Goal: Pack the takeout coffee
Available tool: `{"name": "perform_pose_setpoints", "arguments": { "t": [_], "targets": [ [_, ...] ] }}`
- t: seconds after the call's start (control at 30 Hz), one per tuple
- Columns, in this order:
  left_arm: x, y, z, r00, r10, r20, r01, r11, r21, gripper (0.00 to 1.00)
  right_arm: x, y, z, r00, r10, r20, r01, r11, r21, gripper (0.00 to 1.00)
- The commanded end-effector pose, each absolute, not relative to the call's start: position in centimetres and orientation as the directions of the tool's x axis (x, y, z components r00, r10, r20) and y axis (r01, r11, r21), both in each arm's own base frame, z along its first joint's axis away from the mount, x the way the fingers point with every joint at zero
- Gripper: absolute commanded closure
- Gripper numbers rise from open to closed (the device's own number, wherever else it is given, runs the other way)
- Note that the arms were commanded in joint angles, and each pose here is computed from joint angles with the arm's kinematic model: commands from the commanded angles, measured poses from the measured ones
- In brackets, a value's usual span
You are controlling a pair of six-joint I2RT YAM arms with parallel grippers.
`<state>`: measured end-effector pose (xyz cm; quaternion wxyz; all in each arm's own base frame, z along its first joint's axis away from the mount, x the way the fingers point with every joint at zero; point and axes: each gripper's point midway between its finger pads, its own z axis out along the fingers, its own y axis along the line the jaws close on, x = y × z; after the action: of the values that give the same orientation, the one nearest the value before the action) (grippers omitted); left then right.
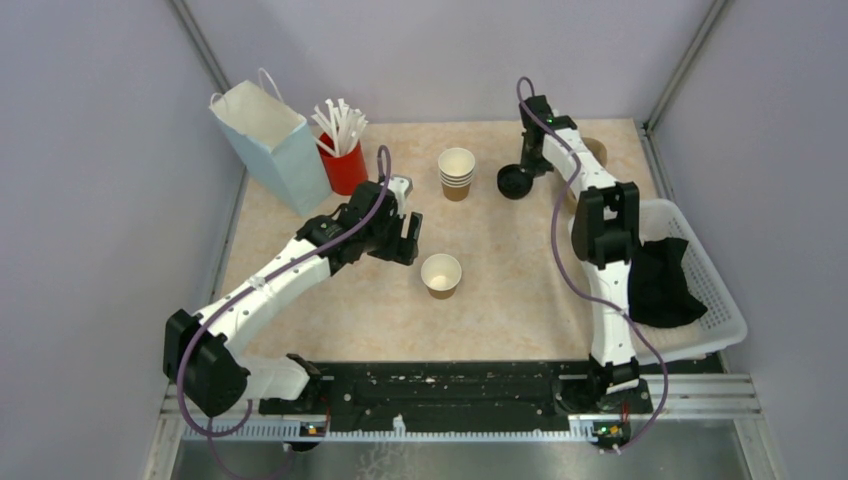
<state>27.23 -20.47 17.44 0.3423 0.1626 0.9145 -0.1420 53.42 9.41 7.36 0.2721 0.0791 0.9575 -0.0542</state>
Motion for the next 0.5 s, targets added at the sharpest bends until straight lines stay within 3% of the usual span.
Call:
{"name": "perform_pose_setpoints", "arguments": {
  "t": [0.0, 0.47],
  "targets": [
    [28.2, -20.8, 19.1, -0.678, 0.185, -0.712, 0.400, 0.905, -0.146, 0.17, 54.2, 10.0, 10.3, -0.810, 0.097, -0.578, 0.170, 0.983, -0.075, 1.00],
    [28.2, -20.7, 19.0, -0.678, 0.189, -0.711, 0.405, 0.903, -0.145, 0.16, 53.1, 9.4, 10.0, -0.837, -0.026, -0.547, 0.141, 0.955, -0.261, 1.00]
  ]
}}
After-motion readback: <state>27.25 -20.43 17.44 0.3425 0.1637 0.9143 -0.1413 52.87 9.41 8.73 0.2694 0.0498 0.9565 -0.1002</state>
